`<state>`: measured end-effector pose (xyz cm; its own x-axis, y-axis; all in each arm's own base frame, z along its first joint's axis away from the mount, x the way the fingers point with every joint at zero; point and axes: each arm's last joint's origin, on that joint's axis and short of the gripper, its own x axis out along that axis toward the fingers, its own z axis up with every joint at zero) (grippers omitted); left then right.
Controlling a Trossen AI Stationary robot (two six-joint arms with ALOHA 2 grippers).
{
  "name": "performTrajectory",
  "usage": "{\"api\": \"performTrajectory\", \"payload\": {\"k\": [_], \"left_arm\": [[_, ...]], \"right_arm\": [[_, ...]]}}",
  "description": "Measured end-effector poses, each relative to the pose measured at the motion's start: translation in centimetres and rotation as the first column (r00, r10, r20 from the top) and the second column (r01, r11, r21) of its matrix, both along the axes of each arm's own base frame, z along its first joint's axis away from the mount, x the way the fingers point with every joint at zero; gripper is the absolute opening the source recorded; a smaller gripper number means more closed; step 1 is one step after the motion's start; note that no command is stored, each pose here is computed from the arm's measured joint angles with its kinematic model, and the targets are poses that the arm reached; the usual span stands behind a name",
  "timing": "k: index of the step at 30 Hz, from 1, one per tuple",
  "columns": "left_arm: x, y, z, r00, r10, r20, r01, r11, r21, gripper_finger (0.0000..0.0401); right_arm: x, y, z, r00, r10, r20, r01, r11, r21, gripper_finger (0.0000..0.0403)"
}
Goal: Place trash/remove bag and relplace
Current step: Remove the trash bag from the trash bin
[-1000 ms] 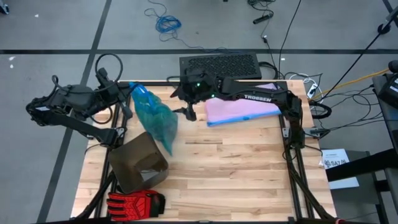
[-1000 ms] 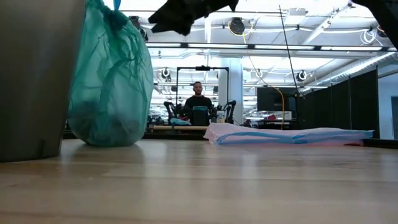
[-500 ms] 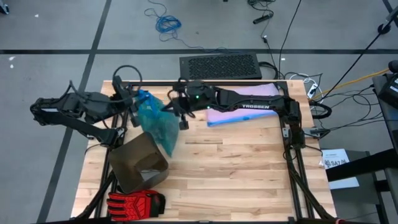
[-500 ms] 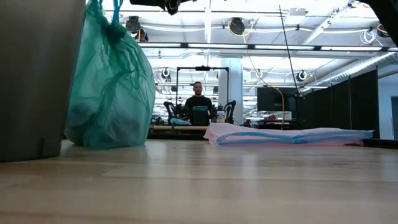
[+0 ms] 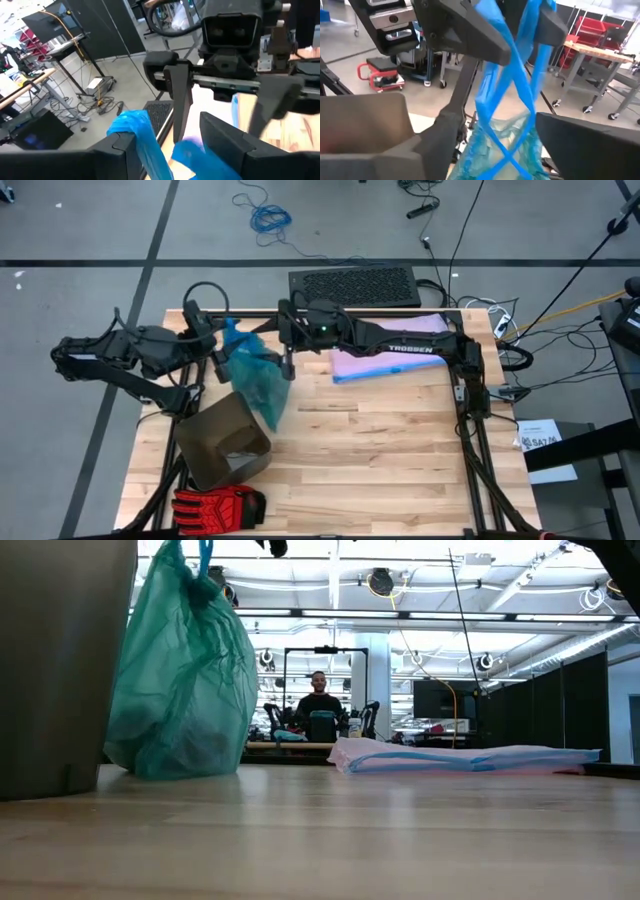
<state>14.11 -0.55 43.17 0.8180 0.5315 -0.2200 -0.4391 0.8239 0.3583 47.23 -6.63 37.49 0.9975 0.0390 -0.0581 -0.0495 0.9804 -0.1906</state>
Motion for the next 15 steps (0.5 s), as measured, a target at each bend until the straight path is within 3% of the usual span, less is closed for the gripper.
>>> {"api": "performTrajectory", "payload": {"k": [5,10,15], "left_arm": [[0.1,-0.1,0.1,0.999,-0.031,0.021,0.032,0.999,-0.019,0.018],[0.2,-0.2,0.3,0.998,-0.051,0.044,0.053,0.998,-0.027,0.018],[0.2,-0.2,0.3,0.997,-0.066,0.043,0.067,0.997,-0.03,0.018]], "right_arm": [[0.1,0.1,0.5,0.998,-0.002,0.056,0.0,0.999,0.041,0.0309],[0.9,-0.2,0.5,0.984,-0.009,0.179,-0.013,0.992,0.124,0.0315],[2.4,0.0,-1.2,0.963,0.102,0.25,-0.148,0.973,0.176,0.0315]]}}
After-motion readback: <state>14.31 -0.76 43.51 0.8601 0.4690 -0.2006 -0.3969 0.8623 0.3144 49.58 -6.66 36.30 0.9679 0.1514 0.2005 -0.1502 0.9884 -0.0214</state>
